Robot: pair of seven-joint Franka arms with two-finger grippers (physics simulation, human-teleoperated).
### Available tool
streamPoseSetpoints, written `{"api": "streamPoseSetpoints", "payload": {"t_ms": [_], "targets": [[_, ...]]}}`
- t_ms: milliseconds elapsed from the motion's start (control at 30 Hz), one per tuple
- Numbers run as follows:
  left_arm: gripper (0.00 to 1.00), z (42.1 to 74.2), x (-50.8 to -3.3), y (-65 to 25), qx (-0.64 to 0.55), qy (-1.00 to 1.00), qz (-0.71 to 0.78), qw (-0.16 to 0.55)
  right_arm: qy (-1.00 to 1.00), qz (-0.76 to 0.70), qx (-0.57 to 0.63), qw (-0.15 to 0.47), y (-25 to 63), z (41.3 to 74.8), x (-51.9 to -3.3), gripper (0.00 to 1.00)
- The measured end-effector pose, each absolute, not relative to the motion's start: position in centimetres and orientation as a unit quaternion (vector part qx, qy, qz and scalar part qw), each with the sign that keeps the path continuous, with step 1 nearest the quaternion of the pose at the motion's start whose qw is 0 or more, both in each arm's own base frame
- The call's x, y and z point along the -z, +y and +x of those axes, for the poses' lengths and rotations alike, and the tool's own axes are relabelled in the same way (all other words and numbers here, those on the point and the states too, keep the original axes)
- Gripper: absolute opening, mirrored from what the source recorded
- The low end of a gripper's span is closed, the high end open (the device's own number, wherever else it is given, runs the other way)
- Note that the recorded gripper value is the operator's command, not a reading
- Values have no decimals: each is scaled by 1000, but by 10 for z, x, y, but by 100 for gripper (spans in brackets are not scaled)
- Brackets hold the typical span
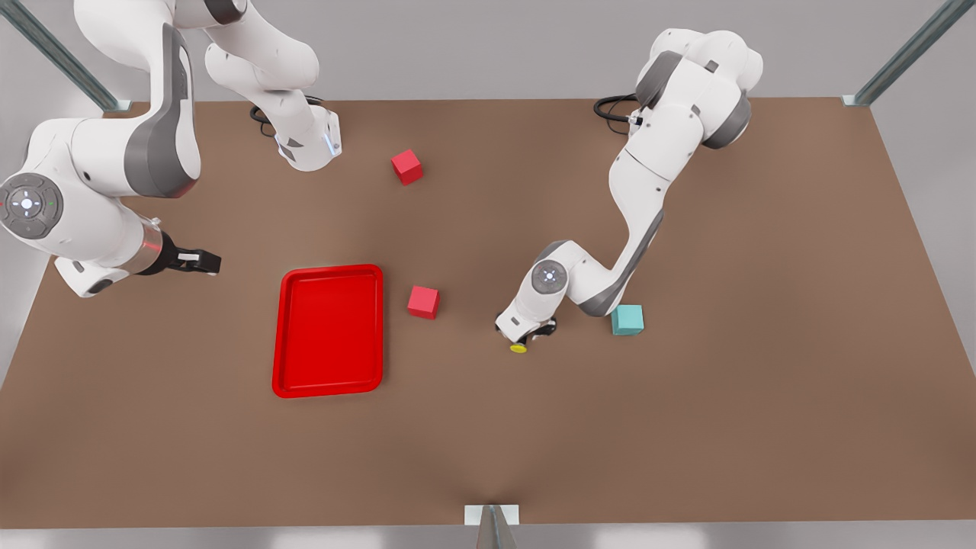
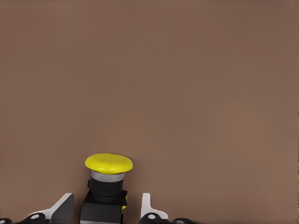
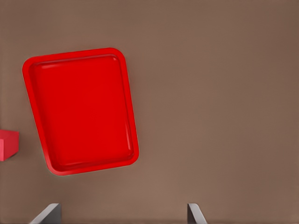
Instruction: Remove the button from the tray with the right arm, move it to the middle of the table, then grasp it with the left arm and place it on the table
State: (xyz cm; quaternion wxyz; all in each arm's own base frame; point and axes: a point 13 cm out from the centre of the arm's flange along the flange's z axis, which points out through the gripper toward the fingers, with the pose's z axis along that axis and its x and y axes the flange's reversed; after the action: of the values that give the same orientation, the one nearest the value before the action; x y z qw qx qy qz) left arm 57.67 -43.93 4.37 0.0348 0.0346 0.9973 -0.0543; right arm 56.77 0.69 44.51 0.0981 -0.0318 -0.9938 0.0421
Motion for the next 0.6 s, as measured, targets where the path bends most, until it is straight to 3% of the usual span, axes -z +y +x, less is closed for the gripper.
{"api": "streamPoseSetpoints", "payload": {"t_ms": [100, 467, 600], "targets": [[48, 576, -41, -439, 53, 997, 37, 33, -994, -28, -42, 99, 6, 568, -445, 100], [45, 583, -51, -440, 48, 998, 36, 34, -994, -17, -43, 100, 7, 568, -444, 100], [45, 614, -118, -443, 8, 998, 32, 52, -994, -15, -43, 100, 6, 568, -444, 100]]}}
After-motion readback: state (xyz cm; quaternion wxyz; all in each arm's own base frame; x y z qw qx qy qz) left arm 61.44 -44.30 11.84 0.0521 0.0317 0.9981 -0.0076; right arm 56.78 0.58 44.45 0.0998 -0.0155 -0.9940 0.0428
